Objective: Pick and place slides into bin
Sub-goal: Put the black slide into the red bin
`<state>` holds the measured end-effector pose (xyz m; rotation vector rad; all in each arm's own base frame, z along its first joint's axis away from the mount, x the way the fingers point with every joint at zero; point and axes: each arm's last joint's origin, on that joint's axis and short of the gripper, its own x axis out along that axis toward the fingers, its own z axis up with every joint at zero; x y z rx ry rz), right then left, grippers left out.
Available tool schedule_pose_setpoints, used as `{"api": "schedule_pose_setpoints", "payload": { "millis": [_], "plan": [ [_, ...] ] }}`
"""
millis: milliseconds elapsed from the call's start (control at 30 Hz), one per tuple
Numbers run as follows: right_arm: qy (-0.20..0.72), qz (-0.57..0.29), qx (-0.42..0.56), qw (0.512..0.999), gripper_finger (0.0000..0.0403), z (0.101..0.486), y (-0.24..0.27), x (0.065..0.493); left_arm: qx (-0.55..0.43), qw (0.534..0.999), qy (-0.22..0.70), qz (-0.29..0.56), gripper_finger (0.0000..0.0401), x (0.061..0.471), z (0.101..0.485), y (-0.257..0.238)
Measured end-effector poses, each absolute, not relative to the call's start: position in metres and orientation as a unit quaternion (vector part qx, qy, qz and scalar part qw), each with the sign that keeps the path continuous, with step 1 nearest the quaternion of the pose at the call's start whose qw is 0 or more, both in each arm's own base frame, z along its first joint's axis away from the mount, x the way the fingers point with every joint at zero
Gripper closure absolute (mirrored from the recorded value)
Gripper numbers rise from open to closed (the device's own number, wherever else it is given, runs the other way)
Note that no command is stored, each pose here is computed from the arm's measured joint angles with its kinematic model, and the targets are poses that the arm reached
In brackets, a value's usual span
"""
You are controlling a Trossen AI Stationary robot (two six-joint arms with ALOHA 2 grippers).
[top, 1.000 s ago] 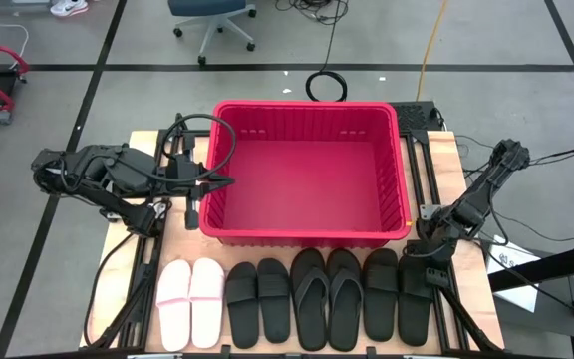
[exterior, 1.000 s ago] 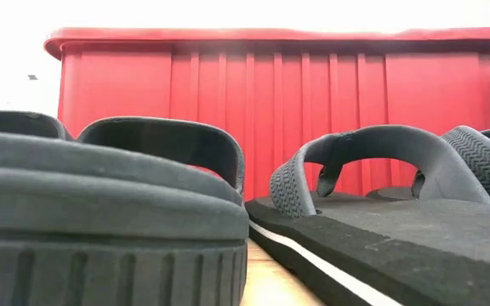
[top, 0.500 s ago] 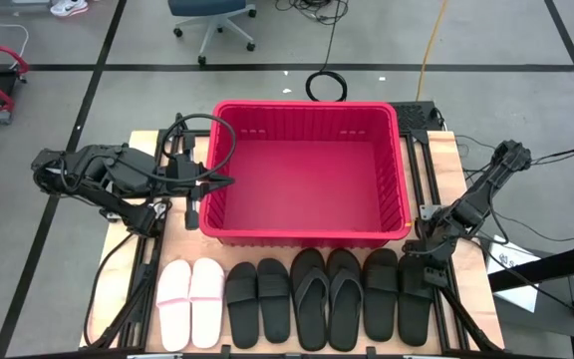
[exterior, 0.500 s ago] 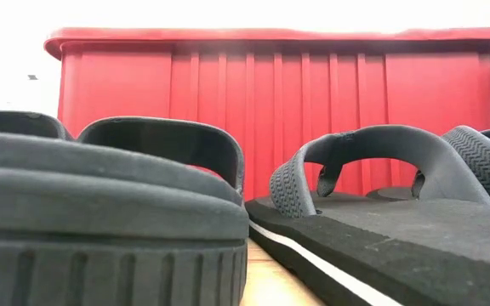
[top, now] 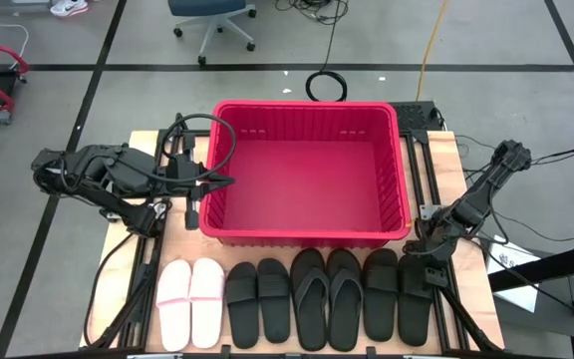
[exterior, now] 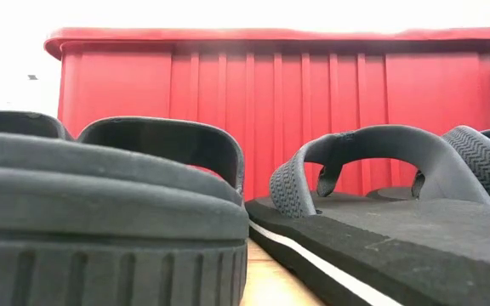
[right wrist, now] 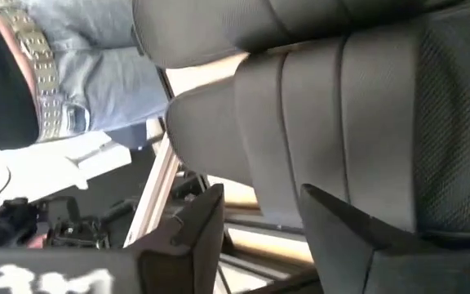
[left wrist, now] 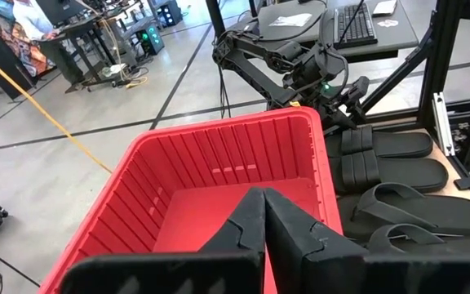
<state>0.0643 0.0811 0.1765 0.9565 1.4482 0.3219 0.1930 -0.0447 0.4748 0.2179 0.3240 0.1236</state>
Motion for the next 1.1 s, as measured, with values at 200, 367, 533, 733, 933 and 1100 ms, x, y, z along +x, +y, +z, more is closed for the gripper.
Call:
{"api": "schedule_pose_setpoints", "payload": {
  "millis": [200,367,533,733,933,1100],
  "plan": [
    [0.628,0.131,0.402,0.654,0.0245,0.174,0.079,0.064,0.108,0.979,0.161,0.061,0.0396,0.193,0.475,-0.045],
    [0.645,0.104,0.378,0.656,0.0254,0.169,0.074,0.06,0.106,0.979,0.161,0.062,0.0393,0.193,0.475,-0.045],
    [0.65,0.106,0.361,0.661,0.0252,0.168,0.073,0.058,0.105,0.979,0.16,0.062,0.0399,0.193,0.475,-0.045],
    [0.657,0.094,0.331,0.671,0.0259,0.164,0.066,0.057,0.104,0.98,0.161,0.062,0.0392,0.193,0.475,-0.045],
    [0.634,0.093,0.314,0.7,0.0263,0.164,0.063,0.061,0.102,0.98,0.16,0.062,0.0399,0.193,0.475,-0.045],
    [0.63,0.11,0.294,0.71,0.0262,0.163,0.062,0.062,0.09,0.981,0.16,0.064,0.0392,0.193,0.475,-0.045]
  ]
}}
